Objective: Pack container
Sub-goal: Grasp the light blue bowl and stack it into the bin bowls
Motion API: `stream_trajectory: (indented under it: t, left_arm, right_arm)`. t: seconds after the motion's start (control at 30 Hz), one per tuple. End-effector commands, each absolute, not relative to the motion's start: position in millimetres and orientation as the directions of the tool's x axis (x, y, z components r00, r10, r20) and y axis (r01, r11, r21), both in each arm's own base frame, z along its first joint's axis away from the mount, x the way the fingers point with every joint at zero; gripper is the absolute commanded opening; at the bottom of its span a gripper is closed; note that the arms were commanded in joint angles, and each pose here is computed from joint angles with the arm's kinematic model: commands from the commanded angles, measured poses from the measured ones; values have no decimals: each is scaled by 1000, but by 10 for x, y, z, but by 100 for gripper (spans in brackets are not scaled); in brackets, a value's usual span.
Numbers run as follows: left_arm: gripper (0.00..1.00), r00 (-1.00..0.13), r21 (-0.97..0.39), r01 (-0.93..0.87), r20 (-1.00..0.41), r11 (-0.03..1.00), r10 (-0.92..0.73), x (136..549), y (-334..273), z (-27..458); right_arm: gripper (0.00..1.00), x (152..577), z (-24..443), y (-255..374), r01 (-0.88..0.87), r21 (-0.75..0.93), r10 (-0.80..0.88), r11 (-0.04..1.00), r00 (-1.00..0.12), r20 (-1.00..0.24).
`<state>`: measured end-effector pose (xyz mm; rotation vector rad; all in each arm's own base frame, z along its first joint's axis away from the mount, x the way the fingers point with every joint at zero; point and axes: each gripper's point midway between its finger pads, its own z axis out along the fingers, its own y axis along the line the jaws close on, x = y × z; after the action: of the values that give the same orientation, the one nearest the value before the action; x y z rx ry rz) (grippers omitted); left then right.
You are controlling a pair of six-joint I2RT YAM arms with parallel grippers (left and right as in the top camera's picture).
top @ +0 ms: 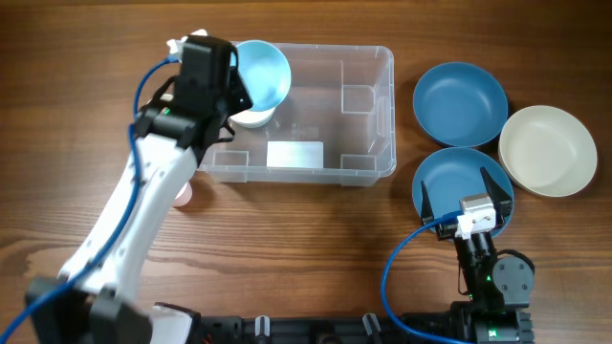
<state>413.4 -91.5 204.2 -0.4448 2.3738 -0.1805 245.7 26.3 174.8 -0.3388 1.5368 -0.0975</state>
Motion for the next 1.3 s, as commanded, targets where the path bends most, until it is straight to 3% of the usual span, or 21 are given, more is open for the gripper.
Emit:
stream_trajectory:
  t: [0.0, 0.3, 0.33, 0.37, 0.5, 0.6, 0.87, 1.0, 1.07, 1.1, 1.27]
  left_arm:
    - [4, -714, -184, -328, -594, 927, -371, 4291, -793, 1665]
    - [5, -761, -128, -354, -537, 927, -364, 4391, -765, 1184]
    - [35, -753, -133, -353, -548, 926, -365, 4416, -754, 1215]
    - [57, -747, -139, -353, -553, 925, -368, 4428, -750, 1239]
    - [69, -718, -163, -360, -580, 919, -384, 4440, -689, 1493]
    - [71, -689, -187, -364, -605, 912, -399, 4408, -625, 1793]
    - [64, -626, -263, -454, -586, 851, -515, 3522, -297, 2612]
    - [35, -640, -385, -354, -566, 853, -521, 3414, -530, 2833]
    - [10, -653, -380, -333, -567, 863, -502, 3459, -598, 2805]
    - [4, -663, -374, -327, -563, 868, -493, 3498, -642, 2759]
    - [4, -732, -332, -299, -521, 895, -438, 3818, -952, 2325]
  right_arm:
    - [100, 2453, 1741, 304, -170, -283, -279, 944, 46, -959]
    - [100, 2453, 1741, 304, -170, -283, -279, 944, 46, -959]
    - [100, 2453, 1741, 304, -170, -283, -279, 944, 46, -959]
    - [100, 2453, 1741, 304, -170, -283, -279, 944, 46, -959]
    - [100, 2453, 1741, 304, -170, -283, -279, 944, 46, -959]
    - [100, 2453, 1741, 304, -170, -283, -279, 944, 46, -959]
    - [100, 2453, 1741, 304, -170, -283, -279, 944, 46, -959]
    - [100, 2453, 1741, 304, -170, -283, -279, 944, 46, -959]
    - [100, 2453, 1741, 304, -170, -283, -279, 944, 46, -959]
    - [100, 2453, 1741, 304, -170, -284, -280, 944, 46, -959]
    - [100, 2453, 1741, 304, -170, -283, -279, 944, 46, -959]
